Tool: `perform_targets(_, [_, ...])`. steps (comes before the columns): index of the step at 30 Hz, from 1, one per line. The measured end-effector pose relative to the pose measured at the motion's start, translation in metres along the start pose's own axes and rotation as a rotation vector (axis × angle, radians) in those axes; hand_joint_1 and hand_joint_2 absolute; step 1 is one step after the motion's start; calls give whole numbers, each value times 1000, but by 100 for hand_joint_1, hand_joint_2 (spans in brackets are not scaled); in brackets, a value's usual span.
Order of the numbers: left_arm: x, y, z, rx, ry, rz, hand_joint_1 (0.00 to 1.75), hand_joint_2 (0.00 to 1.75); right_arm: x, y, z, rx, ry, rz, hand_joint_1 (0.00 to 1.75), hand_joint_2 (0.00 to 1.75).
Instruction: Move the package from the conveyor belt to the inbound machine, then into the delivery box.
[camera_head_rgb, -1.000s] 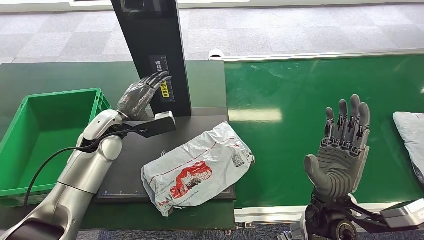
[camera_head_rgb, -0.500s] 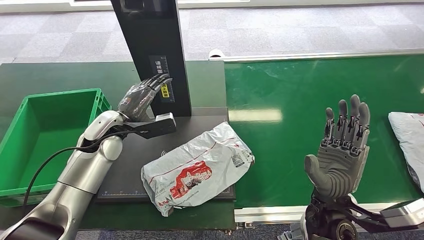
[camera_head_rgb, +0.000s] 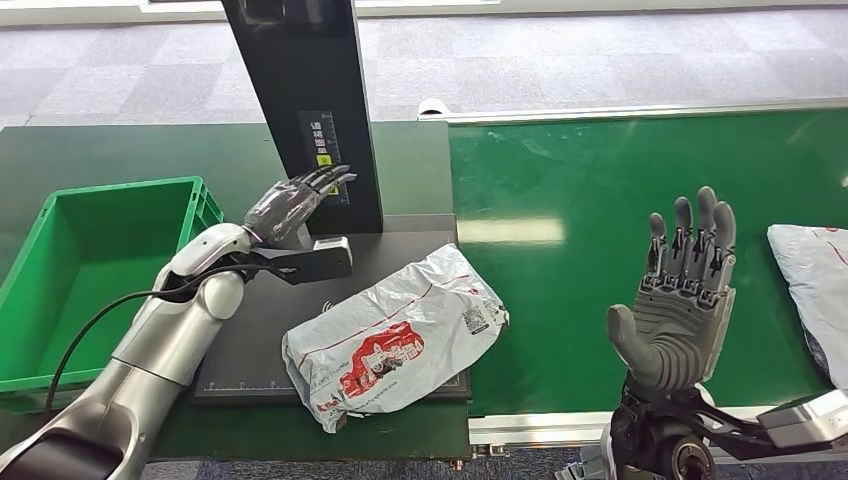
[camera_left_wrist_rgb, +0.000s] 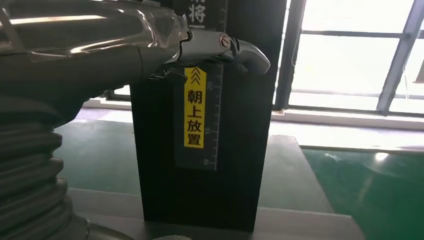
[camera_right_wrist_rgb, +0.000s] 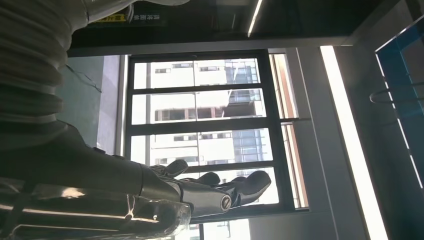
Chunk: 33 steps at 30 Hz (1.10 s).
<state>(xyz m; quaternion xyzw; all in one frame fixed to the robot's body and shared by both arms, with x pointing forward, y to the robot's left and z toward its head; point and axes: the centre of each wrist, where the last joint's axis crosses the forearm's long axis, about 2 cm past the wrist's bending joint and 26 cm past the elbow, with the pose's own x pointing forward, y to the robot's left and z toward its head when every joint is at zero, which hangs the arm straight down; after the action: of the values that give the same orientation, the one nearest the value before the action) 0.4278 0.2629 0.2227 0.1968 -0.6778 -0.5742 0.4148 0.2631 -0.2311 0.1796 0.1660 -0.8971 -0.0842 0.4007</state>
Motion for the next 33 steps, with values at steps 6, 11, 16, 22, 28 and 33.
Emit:
perform_targets(6, [-14,-12,17,-134,-96,113,0,175,-5,-2,0,-19,6,7,0,175])
perform_targets(11, [-22,-17,39,-168,-117,125,0,175,-7,-5,1,-27,14,12,0,175])
perform_targets(16, [-22,-18,47,-185,-126,109,0,175,-8,-6,1,-26,17,14,0,175])
perform_targets(22, [-22,-19,51,-195,-130,96,0,175,-9,-7,2,-26,21,15,0,175])
perform_targets(28, [-21,-18,54,-176,-153,131,0,175,-9,-7,2,-25,22,16,0,175])
perform_targets(33, [-23,-12,73,-136,-210,243,0,175,-9,-9,5,-26,30,21,0,175])
